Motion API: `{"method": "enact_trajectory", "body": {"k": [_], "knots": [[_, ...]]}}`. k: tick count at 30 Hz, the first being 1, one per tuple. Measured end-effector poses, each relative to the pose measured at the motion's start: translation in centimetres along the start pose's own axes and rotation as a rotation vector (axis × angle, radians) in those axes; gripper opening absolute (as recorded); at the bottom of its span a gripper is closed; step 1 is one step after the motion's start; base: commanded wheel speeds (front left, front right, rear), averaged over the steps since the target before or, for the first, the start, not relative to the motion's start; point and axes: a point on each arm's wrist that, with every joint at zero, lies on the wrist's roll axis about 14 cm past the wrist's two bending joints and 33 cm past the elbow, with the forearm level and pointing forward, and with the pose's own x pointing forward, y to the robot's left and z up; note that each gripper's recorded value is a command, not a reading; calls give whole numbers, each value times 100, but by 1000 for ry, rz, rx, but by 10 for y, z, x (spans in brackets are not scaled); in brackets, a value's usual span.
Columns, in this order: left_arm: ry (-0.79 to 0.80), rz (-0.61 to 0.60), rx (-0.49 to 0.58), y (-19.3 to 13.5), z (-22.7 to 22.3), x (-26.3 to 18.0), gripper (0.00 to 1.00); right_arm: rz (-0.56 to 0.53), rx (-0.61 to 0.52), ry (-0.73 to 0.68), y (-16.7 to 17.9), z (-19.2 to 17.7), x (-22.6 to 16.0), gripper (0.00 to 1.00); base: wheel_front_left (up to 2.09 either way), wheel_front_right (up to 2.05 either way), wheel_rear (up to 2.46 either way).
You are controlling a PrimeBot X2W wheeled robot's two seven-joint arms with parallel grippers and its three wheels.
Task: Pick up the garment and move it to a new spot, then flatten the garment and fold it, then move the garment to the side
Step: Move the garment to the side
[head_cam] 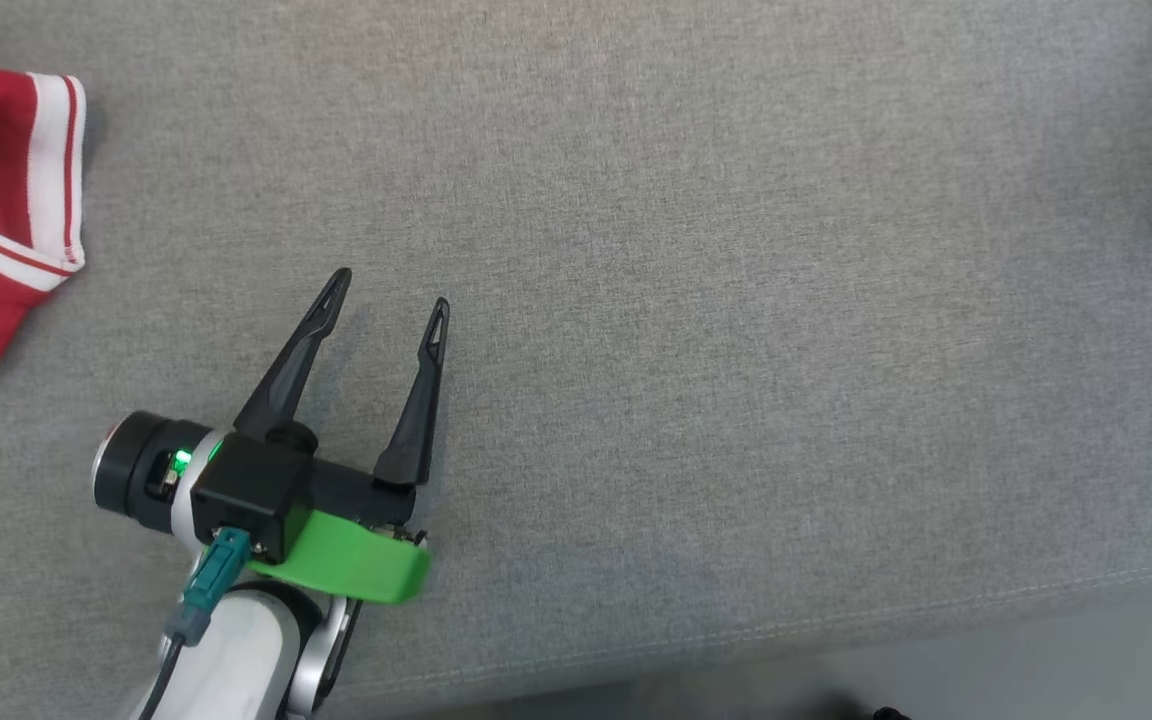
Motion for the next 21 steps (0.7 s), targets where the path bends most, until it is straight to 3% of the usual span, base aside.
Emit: {"method": "enact_trajectory", "body": {"k": [12,21], "knots": [[-38,213,-41,28,25,-54,100,36,470,-229,39,42,-76,100,0,0,0],[-133,341,-3,49,58,-89,100,87,710,-336,68,67,-127,100,0,0,0]]}}
